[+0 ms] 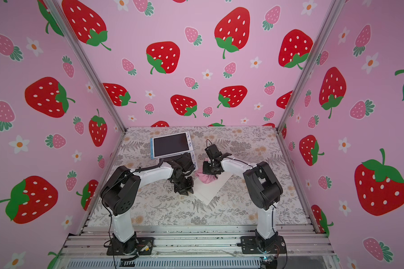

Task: Wipe the drawing tablet
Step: Wipe the dirt from the drawing tablet.

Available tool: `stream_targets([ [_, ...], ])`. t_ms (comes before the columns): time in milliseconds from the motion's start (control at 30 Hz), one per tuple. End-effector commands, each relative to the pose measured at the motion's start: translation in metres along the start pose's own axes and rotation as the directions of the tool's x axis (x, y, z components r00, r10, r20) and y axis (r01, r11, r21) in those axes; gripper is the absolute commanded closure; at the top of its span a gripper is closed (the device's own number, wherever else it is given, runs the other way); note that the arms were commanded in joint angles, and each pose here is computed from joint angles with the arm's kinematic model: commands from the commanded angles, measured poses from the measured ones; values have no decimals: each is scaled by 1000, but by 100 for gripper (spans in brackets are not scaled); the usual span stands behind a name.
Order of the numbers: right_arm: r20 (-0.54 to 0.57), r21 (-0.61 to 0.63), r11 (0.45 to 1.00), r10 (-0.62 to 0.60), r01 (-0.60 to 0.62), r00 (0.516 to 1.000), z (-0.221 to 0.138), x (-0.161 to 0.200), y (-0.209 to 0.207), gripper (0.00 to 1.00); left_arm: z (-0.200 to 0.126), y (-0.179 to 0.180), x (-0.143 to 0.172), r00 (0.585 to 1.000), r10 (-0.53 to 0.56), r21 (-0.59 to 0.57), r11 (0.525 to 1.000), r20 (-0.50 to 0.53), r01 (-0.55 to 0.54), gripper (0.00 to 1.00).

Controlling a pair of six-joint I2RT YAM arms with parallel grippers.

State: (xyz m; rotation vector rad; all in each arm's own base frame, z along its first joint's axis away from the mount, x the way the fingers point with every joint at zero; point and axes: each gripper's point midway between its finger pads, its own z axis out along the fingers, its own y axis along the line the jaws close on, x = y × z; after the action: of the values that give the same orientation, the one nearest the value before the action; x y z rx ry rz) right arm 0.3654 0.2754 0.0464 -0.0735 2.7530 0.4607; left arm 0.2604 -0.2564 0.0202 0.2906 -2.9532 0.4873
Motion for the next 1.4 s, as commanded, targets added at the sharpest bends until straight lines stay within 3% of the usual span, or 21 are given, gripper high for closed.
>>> stream_targets([
  [0,-12,21,992,122,-122,992,3,-17,-45,100,9,31,-8,999,-42,-146,988,32,47,69],
  [167,26,24,984,178,-179,984,-6,-48,-86,100,12,34,-8,998,-48,-157,986,33,53,70],
  [400,-105,-121,993,-6,-7,994,6,7,-4,100,11,28,-15,998,-51,-136,989,44,57,70],
  [467,-109,-121,992,1,-15,994,6,12,-2,100,11,25,-16,998,-51,-128,990,44,56,70],
  [667,-60,-142,970,191,-198,980,-14,-32,-49,100,-3,0,-21,996,-53,-42,997,77,57,63],
  [933,33,-211,947,255,-242,966,-58,-63,-60,100,-43,-22,-35,977,-54,-80,994,207,72,58],
  [1133,60,-154,936,330,-318,942,-57,-60,-101,100,-21,-33,-31,981,-133,-136,979,143,153,59],
  [1367,45,-61,958,284,-281,958,-46,-46,-127,100,6,-45,-24,973,-211,-147,964,90,222,57],
])
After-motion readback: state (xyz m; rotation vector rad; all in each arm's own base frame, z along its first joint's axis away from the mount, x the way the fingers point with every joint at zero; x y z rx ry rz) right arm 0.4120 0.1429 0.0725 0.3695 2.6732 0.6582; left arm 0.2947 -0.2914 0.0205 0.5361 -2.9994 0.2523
